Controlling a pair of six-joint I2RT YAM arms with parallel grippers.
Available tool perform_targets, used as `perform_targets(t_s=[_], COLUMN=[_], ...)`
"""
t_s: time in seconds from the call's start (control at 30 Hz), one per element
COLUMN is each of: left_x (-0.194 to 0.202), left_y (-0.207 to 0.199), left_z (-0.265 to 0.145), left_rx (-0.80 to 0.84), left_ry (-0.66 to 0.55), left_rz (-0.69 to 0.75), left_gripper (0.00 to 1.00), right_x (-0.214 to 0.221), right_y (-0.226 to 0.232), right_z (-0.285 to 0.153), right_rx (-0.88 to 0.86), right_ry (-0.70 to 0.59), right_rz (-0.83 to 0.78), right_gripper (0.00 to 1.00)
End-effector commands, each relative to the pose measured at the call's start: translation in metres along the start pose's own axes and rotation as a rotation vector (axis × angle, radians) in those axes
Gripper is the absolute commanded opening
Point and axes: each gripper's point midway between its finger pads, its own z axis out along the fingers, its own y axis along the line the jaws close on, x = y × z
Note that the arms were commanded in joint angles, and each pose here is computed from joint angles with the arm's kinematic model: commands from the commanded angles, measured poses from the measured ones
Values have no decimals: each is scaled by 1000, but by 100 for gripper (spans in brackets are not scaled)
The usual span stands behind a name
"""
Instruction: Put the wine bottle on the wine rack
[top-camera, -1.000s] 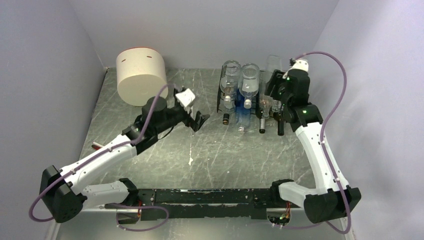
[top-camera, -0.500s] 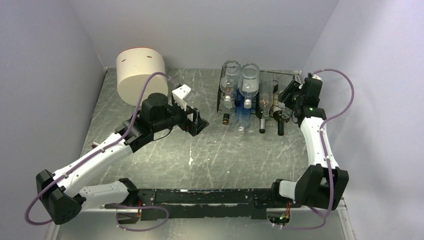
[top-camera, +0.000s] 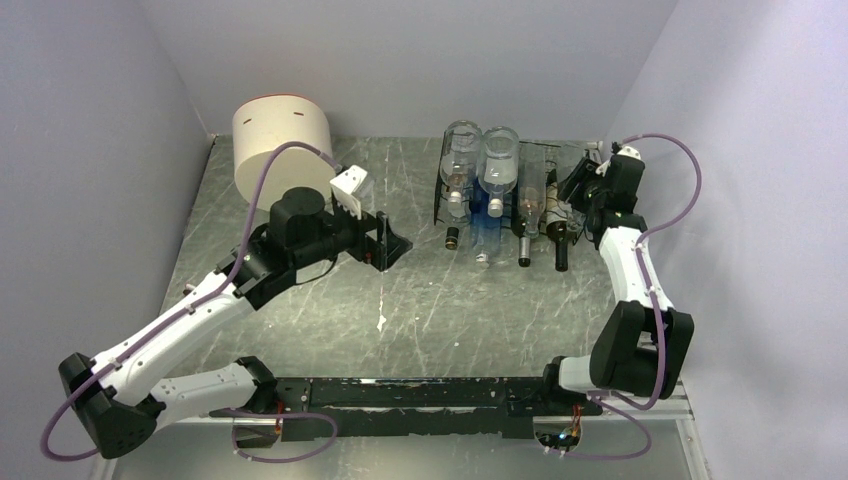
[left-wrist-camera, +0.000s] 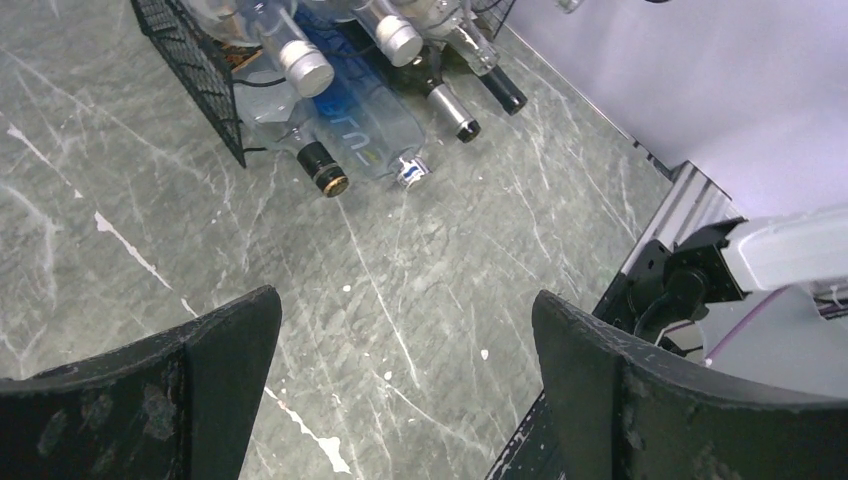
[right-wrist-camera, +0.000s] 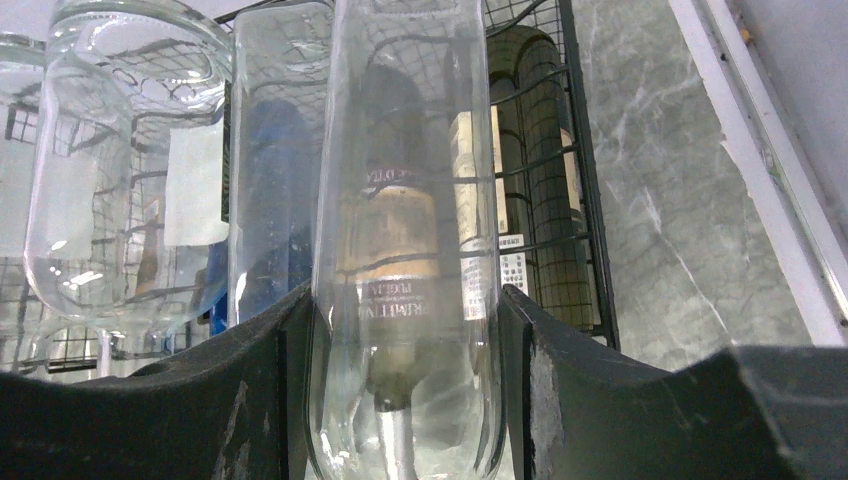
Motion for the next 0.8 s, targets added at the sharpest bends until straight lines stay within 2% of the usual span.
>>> perform_targets(t_s=[0.0, 0.33, 0.77], left_x=[-4, -6, 0], left_y=[-15, -20, -23], left_z=[-7, -10, -4], left_rx=[99, 128, 162], left_ry=[-36, -59, -30], left_rz=[59, 81, 94], left_gripper=[99, 99, 99], right_x=[-44, -32, -18], right_y=[13, 0, -4], right_z=[1, 22, 43], right_rx=[-81, -43, -61], right_ry=[-171, -121, -110], right_rz=[-73, -93, -133], right_gripper=[0, 0, 6])
